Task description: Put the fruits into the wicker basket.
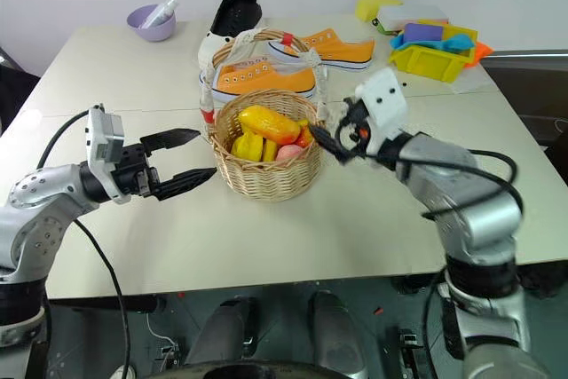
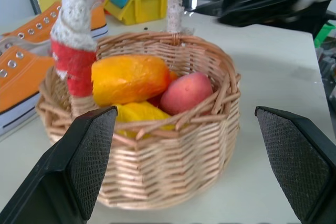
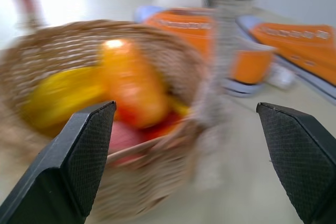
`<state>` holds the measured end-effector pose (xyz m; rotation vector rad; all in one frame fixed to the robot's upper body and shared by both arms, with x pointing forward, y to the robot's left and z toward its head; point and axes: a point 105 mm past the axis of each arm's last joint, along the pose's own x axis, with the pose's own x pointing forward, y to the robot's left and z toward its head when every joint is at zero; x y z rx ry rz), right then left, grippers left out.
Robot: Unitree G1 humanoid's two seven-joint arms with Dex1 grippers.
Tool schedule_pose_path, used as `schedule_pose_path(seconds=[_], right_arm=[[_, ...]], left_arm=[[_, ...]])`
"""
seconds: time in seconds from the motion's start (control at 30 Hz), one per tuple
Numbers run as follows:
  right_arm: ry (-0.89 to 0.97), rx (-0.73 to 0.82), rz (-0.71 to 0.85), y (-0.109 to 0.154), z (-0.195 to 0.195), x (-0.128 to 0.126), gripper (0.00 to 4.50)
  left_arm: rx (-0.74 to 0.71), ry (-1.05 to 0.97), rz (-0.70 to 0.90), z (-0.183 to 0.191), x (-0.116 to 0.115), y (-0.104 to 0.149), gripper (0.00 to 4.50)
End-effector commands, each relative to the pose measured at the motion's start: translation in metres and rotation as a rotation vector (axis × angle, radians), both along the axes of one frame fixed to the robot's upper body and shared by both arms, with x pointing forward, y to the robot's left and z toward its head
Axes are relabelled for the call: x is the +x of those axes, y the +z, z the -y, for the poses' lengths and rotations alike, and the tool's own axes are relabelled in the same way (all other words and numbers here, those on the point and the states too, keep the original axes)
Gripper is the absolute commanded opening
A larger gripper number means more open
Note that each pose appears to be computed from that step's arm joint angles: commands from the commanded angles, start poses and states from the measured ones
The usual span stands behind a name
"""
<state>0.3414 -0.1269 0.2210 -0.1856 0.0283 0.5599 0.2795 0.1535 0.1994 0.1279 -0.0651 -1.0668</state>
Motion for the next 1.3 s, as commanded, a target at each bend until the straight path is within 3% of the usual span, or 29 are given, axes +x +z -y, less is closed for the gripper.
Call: schedule_pose_path(seconds=[0.03, 0.07, 0.13, 0.37, 0.4, 0.5, 0.73, 0.97, 1.0, 1.13, 1.3], right_arm=[[-0.019, 0.044, 0.048, 0.012, -0.005, 0.013, 4.46], [-0.042, 0.052, 0.042, 0.01, -0.003, 0.018, 4.46], [-0.065, 0.074, 0.036, 0.01, 0.0, 0.024, 3.64], [-0.081, 0.133, 0.076, 0.026, 0.009, 0.02, 0.16], [-0.118, 0.145, 0.107, 0.033, 0.02, 0.019, 0.07], [-0.276, 0.161, 0.175, 0.046, 0.063, 0.019, 0.07], [-0.805, 0.121, 0.214, 0.048, 0.192, 0.02, 0.07], [-0.873, 0.137, 0.188, 0.033, 0.216, 0.026, 0.07], [-0.864, 0.146, 0.2, 0.034, 0.216, 0.024, 1.05], [-0.855, 0.053, 0.262, 0.04, 0.217, 0.011, 2.93], [-0.72, -0.114, 0.273, 0.025, 0.218, -0.019, 2.93]], left_arm=[[-0.008, -0.01, 0.037, 0.003, 0.0, 0.007, 4.5], [-0.008, -0.01, 0.038, 0.003, -0.001, 0.007, 4.5], [-0.012, -0.007, 0.042, 0.004, -0.003, 0.008, 4.5], [-0.02, 0.016, 0.053, 0.003, -0.004, 0.009, 4.5], [-0.02, 0.02, 0.054, 0.003, -0.004, 0.009, 4.5], [-0.025, 0.023, 0.058, 0.006, -0.003, 0.008, 4.5], [-0.069, -0.007, 0.05, 0.023, 0.002, 0.008, 4.5], [-0.088, 0.0, 0.07, 0.035, 0.01, 0.01, 4.5], [-0.086, 0.008, 0.075, 0.035, 0.01, 0.01, 4.5], [-0.085, 0.059, 0.087, 0.029, 0.015, 0.008, 4.5], [-0.066, 0.19, 0.073, 0.0, 0.025, -0.003, 4.5]])
